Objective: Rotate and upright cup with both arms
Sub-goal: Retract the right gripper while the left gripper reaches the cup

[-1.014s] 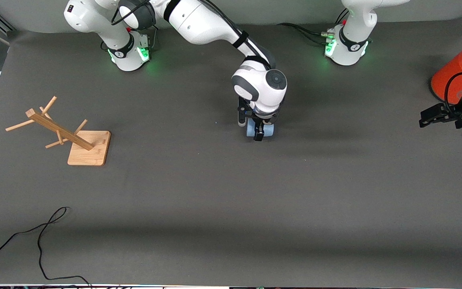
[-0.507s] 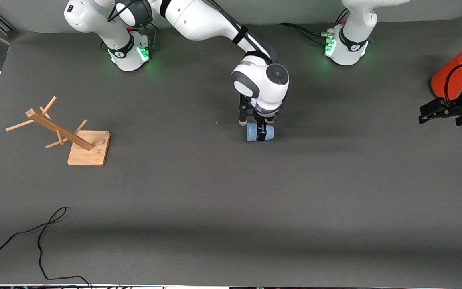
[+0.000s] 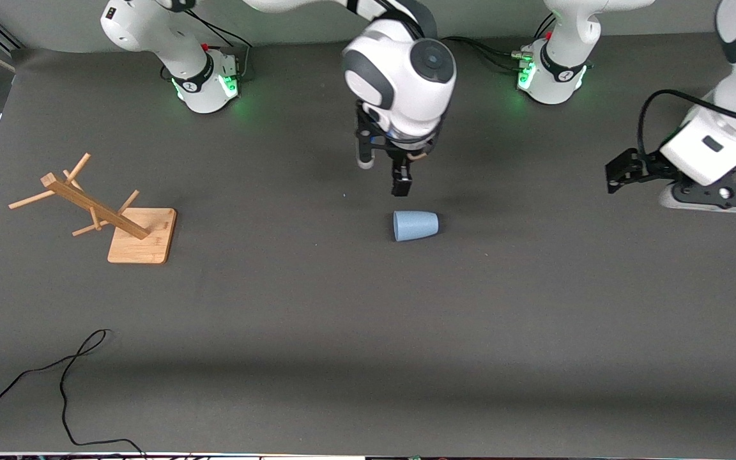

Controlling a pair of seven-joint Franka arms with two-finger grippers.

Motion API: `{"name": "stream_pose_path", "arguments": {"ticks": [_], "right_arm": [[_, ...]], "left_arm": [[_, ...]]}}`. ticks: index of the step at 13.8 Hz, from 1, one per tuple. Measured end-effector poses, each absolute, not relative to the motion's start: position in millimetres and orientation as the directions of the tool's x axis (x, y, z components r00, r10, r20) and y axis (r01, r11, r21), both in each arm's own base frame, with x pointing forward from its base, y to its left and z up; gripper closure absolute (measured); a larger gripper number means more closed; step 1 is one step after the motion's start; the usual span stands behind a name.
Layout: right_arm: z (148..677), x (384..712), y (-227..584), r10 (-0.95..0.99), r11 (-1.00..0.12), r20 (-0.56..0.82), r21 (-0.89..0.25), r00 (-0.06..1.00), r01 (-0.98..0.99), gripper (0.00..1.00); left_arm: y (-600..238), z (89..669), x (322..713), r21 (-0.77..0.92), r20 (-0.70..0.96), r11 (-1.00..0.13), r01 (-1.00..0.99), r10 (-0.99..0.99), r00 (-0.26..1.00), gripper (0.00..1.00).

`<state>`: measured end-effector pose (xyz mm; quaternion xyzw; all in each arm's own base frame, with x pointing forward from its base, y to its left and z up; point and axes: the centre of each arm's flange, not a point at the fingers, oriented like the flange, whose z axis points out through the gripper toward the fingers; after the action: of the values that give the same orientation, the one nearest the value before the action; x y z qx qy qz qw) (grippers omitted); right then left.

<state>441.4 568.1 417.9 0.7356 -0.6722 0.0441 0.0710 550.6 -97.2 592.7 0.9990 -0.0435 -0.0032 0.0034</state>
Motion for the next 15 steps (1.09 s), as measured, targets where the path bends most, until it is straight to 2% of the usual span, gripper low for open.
{"name": "stream_pose_path", "arguments": {"ticks": [3, 8, 12, 15], "right_arm": [[485.6, 481.7, 491.6, -0.958, -0.231, 0.144, 0.13, 0.249, -0.964, 0.0], [573.0, 536.5, 350.9, -0.877, -0.466, 0.044, 0.161, 0.478, -0.87, 0.0], [608.1, 568.6, 223.8, -0.763, -0.644, -0.034, 0.13, 0.646, -0.754, 0.0], [625.6, 576.1, 126.0, -0.65, -0.759, -0.073, 0.077, 0.756, -0.646, 0.0]], "left_arm": [[-116.7, 587.6, 551.0, 0.009, -0.006, -0.997, -0.079, -0.079, 0.997, 0.0], [-162.9, 561.5, 575.1, 0.033, 0.007, -0.999, -0.037, -0.037, 0.999, 0.0], [-273.0, 506.5, 593.3, -0.065, 0.001, -0.996, -0.068, -0.069, 0.998, 0.0], [-386.6, 447.9, 585.5, -0.206, 0.061, -0.975, -0.083, -0.097, 0.993, 0.0]]}}
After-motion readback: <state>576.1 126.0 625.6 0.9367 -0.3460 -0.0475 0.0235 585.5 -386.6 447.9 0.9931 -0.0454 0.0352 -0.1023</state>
